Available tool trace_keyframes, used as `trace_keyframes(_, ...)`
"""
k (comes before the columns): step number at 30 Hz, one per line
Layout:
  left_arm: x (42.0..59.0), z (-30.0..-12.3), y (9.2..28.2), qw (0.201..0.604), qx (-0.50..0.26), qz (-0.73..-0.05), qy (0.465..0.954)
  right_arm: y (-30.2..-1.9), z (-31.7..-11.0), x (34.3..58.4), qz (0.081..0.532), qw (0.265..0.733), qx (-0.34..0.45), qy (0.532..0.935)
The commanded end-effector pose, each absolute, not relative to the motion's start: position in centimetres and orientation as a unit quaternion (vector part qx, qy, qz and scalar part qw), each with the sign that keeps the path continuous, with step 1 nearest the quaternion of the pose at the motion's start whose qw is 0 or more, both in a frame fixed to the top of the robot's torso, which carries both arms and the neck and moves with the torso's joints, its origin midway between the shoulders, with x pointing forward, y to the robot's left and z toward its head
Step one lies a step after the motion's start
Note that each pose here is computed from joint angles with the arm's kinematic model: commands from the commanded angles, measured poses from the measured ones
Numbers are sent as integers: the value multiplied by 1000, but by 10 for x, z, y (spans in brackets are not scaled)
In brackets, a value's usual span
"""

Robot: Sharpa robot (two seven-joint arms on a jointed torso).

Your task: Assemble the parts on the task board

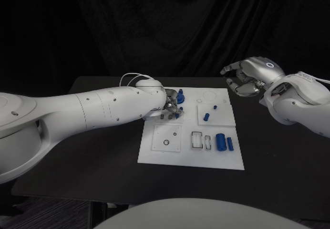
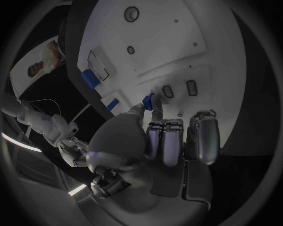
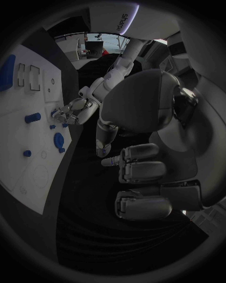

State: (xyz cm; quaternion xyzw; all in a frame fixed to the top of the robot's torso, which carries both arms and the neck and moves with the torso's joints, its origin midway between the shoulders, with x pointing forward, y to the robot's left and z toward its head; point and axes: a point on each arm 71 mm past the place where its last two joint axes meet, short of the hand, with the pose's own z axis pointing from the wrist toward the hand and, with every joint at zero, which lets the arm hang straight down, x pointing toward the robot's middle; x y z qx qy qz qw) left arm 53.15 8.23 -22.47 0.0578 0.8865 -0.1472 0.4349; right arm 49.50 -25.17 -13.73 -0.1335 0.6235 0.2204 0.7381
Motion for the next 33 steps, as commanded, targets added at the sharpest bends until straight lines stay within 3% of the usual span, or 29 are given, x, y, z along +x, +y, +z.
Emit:
trace_keyframes(1,529,-227,80,423,69,-152,891,-253,-138,495,214,738,-128,627)
trace_keyframes(15,530,-227,85,426,64,-151,889,-254,-139,496,212,738,-127,628)
trace_keyframes(33,522,-226,107,435,47,-150,887,-260,-140,496,205,737,-124,632)
